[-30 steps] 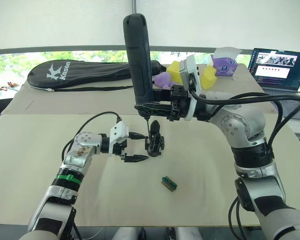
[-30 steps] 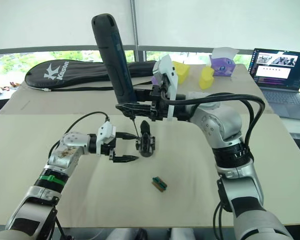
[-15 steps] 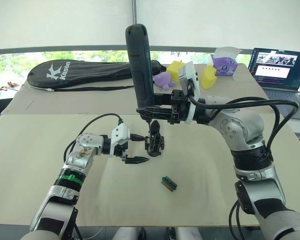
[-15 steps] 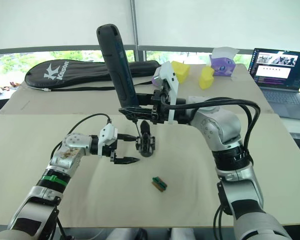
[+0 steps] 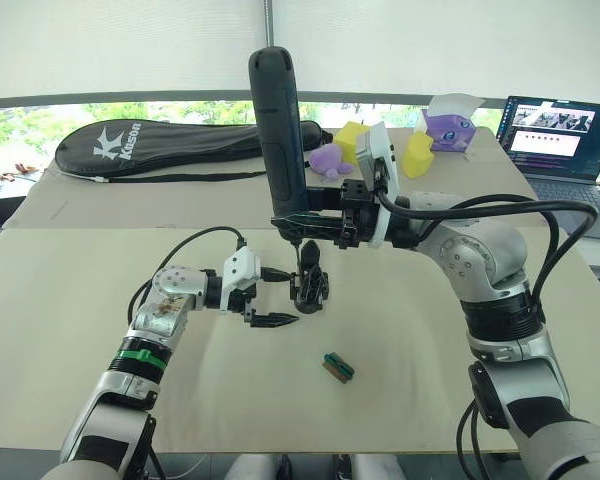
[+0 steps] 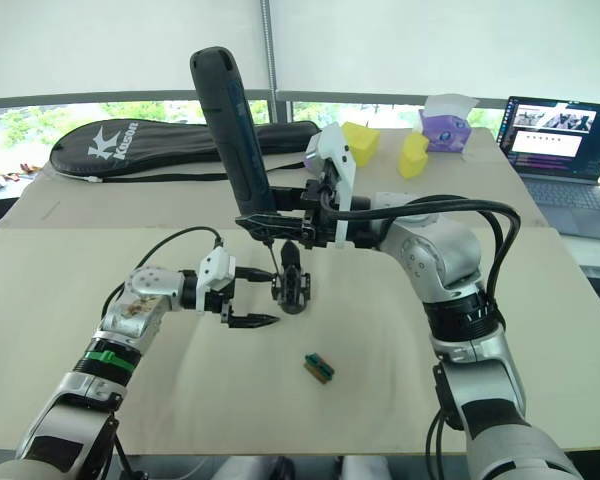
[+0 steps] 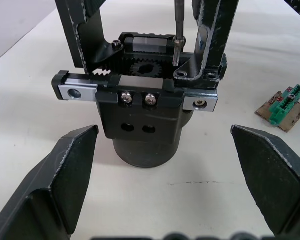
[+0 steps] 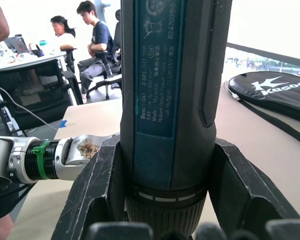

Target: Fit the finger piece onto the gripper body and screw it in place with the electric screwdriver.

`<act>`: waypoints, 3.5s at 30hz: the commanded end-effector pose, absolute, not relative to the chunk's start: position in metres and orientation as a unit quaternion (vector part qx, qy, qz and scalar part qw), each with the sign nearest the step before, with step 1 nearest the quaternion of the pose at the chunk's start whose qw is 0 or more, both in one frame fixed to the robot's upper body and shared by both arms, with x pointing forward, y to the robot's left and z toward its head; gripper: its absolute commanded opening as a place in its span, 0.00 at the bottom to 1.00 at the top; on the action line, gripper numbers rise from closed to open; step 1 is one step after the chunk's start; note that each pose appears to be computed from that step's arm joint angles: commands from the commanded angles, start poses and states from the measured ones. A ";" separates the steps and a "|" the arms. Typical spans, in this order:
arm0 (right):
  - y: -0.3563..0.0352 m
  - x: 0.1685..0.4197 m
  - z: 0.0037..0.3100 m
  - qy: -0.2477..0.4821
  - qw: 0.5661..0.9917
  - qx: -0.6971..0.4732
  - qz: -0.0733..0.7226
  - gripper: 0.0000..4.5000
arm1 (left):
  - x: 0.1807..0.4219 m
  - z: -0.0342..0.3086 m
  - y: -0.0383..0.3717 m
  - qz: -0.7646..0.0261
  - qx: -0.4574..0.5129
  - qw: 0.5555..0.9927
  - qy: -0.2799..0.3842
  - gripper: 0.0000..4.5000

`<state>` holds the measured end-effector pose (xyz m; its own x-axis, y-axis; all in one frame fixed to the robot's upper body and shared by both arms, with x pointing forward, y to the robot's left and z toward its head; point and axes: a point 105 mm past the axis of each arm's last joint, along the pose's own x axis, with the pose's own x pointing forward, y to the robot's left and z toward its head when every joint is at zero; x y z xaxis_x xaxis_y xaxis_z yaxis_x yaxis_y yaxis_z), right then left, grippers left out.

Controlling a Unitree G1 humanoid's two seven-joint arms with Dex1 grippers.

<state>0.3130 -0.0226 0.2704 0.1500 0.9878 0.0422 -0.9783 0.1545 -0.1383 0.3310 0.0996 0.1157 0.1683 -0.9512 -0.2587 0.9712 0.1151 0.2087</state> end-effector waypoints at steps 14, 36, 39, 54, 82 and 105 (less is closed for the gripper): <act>-0.025 0.300 0.286 -0.103 0.744 -0.050 0.659 0.42 | 0.332 0.129 0.093 -0.647 0.181 0.741 0.000 1.00; -0.022 0.301 0.287 -0.117 0.738 -0.062 0.661 0.42 | 0.330 0.129 0.094 -0.647 0.181 0.741 0.002 1.00; -0.023 0.302 0.289 -0.120 0.738 -0.063 0.661 0.42 | 0.330 0.127 0.095 -0.647 0.181 0.741 0.004 1.00; -0.023 0.301 0.288 -0.114 0.735 -0.066 0.665 0.42 | 0.331 0.126 0.096 -0.643 0.181 0.744 0.006 1.00; -0.023 0.299 0.279 -0.109 0.732 -0.072 0.668 0.42 | 0.332 0.124 0.096 -0.642 0.183 0.744 0.010 1.00; -0.023 0.298 0.283 -0.111 0.731 -0.074 0.669 0.42 | 0.331 0.123 0.095 -0.642 0.181 0.745 0.007 1.00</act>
<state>0.3081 -0.0225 0.2644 0.1113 0.9936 0.0213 -0.9761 0.1134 -0.1857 0.3313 0.0962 0.1171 0.1757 -0.9489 -0.2620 0.9663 0.1153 0.2302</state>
